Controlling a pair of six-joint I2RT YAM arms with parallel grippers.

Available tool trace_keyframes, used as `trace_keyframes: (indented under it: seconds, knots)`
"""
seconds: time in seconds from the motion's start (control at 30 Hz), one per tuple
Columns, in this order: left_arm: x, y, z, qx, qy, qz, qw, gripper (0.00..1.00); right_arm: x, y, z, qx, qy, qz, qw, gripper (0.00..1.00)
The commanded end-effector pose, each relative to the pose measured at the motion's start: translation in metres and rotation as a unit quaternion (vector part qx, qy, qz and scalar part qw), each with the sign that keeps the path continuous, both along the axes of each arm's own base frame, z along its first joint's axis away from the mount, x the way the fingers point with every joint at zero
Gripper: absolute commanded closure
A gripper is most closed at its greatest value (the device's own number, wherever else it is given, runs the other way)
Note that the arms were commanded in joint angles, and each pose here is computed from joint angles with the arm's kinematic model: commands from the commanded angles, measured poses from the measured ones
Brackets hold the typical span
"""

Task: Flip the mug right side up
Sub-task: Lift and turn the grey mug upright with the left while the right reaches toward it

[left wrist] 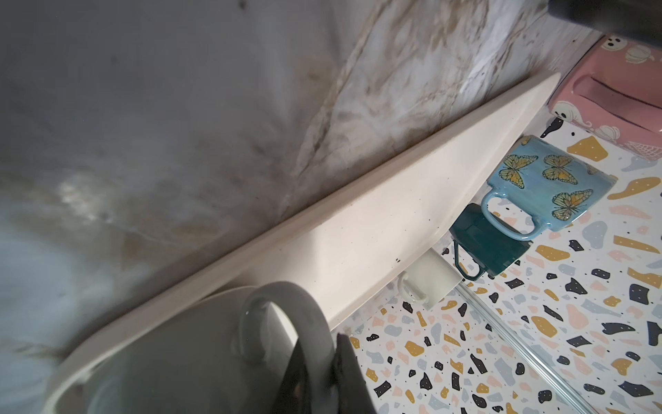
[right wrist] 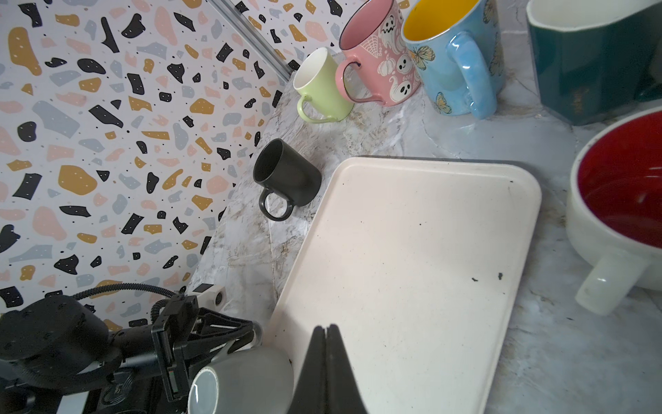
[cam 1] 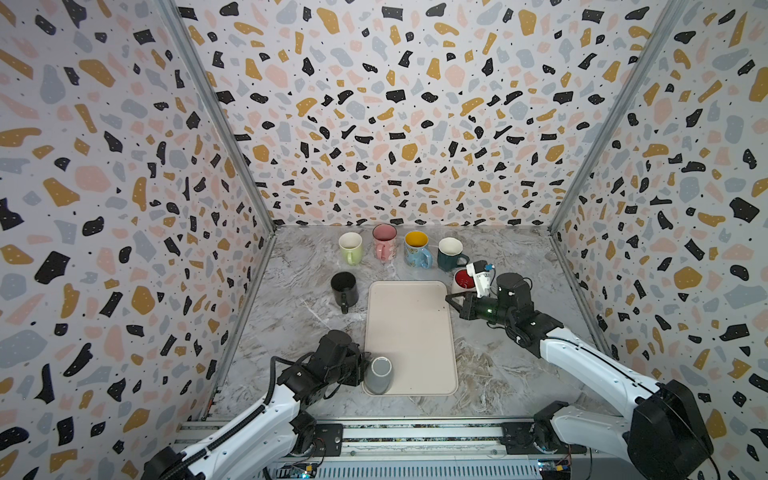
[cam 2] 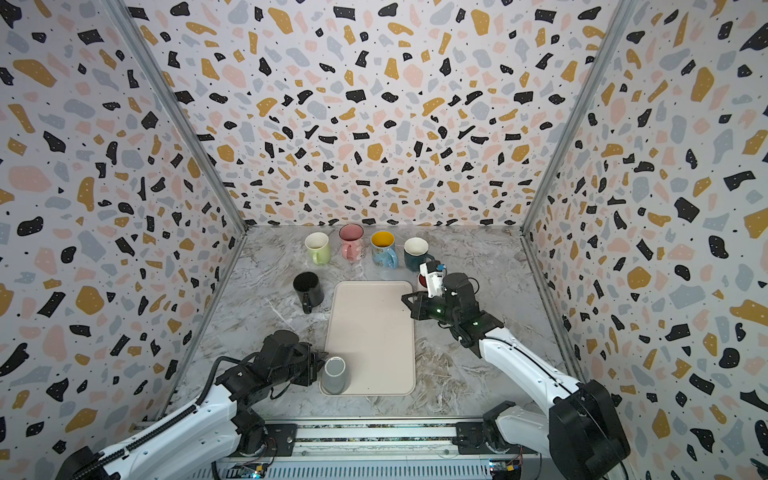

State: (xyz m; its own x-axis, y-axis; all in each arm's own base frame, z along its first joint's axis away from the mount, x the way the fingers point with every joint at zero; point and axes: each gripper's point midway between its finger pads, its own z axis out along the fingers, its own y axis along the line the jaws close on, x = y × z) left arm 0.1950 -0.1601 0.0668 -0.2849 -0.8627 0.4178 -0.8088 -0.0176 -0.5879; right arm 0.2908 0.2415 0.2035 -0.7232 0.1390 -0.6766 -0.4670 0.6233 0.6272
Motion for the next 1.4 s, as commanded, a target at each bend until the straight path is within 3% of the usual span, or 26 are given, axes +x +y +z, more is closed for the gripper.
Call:
trace_keyframes:
  seconds: [0.0, 0.17, 0.3, 0.47, 0.6, 0.8, 0.97, 1.07, 1.27, 1.37]
  knots:
    - [0.007, -0.003, 0.005, -0.016, -0.017, 0.011, 1.0, 1.0, 0.0, -0.004, 0.002, 0.0, 0.0, -0.007, 1.0, 1.0]
    - [0.033, -0.01, 0.039, -0.004, -0.124, -0.012, 0.992, 1.0, 0.0, -0.007, 0.005, -0.001, -0.006, -0.011, 1.0, 1.0]
    - [0.054, -0.016, 0.079, 0.024, -0.222, -0.037, 0.974, 1.0, -0.001, -0.01, 0.009, -0.003, -0.011, -0.012, 1.0, 1.0]
    - [0.077, -0.029, 0.132, 0.062, -0.339, -0.08, 0.935, 1.0, -0.002, -0.013, 0.013, -0.005, -0.019, -0.012, 1.0, 1.0]
    - [0.093, -0.058, 0.167, 0.111, -0.417, -0.166, 0.887, 1.0, -0.003, -0.014, 0.02, -0.009, -0.032, -0.008, 0.999, 1.0]
    - [0.103, -0.106, 0.219, 0.193, -0.546, -0.287, 0.763, 1.0, -0.004, -0.016, 0.039, -0.031, -0.066, 0.008, 0.997, 1.0]
    - [0.099, -0.133, 0.243, 0.26, -0.625, -0.355, 0.645, 1.0, -0.004, -0.015, 0.06, -0.048, -0.092, 0.026, 0.994, 1.0]
    - [0.095, -0.142, 0.242, 0.312, -0.641, -0.386, 0.585, 1.0, -0.003, -0.014, 0.069, -0.057, -0.102, 0.034, 0.993, 1.0]
    - [0.069, -0.174, 0.231, 0.392, -0.685, -0.444, 0.424, 1.0, -0.007, -0.009, 0.09, -0.061, -0.117, 0.063, 0.989, 1.0]
    - [0.061, -0.185, 0.225, 0.417, -0.701, -0.445, 0.369, 1.0, -0.012, -0.006, 0.096, -0.061, -0.112, 0.08, 0.989, 0.95]
